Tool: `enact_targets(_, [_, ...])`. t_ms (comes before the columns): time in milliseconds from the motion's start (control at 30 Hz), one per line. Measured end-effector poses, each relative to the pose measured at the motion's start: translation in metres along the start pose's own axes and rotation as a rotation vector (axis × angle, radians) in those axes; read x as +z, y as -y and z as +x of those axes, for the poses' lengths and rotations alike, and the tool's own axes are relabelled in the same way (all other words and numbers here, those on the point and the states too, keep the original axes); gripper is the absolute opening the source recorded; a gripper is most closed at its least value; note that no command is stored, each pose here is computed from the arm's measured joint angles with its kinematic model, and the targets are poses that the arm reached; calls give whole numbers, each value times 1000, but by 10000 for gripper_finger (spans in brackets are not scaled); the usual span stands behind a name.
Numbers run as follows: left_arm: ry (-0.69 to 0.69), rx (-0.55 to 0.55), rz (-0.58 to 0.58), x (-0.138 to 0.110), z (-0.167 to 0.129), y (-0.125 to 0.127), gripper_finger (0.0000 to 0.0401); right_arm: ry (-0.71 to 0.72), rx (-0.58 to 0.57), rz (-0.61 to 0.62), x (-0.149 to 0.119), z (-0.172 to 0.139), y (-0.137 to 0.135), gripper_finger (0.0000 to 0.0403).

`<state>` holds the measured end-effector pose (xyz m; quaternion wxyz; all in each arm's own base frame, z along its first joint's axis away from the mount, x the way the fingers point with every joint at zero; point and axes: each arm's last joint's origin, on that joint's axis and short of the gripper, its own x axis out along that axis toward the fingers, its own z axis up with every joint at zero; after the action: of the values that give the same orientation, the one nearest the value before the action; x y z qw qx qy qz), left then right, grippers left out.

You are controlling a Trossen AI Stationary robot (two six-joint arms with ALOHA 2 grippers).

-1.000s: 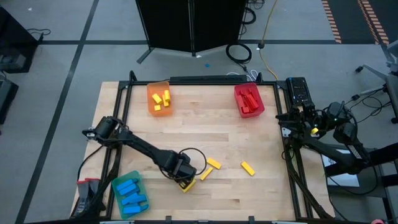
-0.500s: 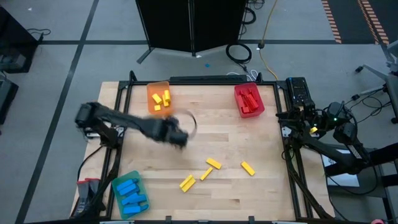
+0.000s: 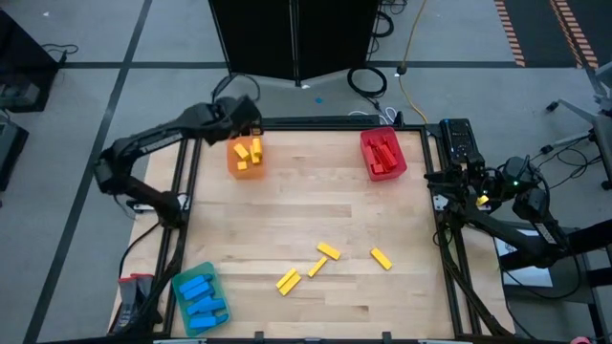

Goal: Sort blocks
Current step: Put the yellow block into the orange transparent bin

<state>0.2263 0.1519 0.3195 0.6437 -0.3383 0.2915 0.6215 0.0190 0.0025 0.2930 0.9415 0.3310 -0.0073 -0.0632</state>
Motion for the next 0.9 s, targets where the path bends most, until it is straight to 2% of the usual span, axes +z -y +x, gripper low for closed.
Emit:
enact_targets(200, [-112, 49, -9, 20, 56, 0, 134, 0, 0, 0, 0, 0, 0, 249])
enact_targets(433, [-260, 111, -2, 19, 111, 1, 134, -11, -8, 6, -1, 0, 1, 249])
enact_targets(600, [-349, 137, 29, 9, 137, 6, 134, -48, -35, 28, -5, 0, 4, 249])
enact_targets(900, [-417, 154, 61, -6, 166, 16, 134, -59, -45, 35, -6, 0, 5, 249])
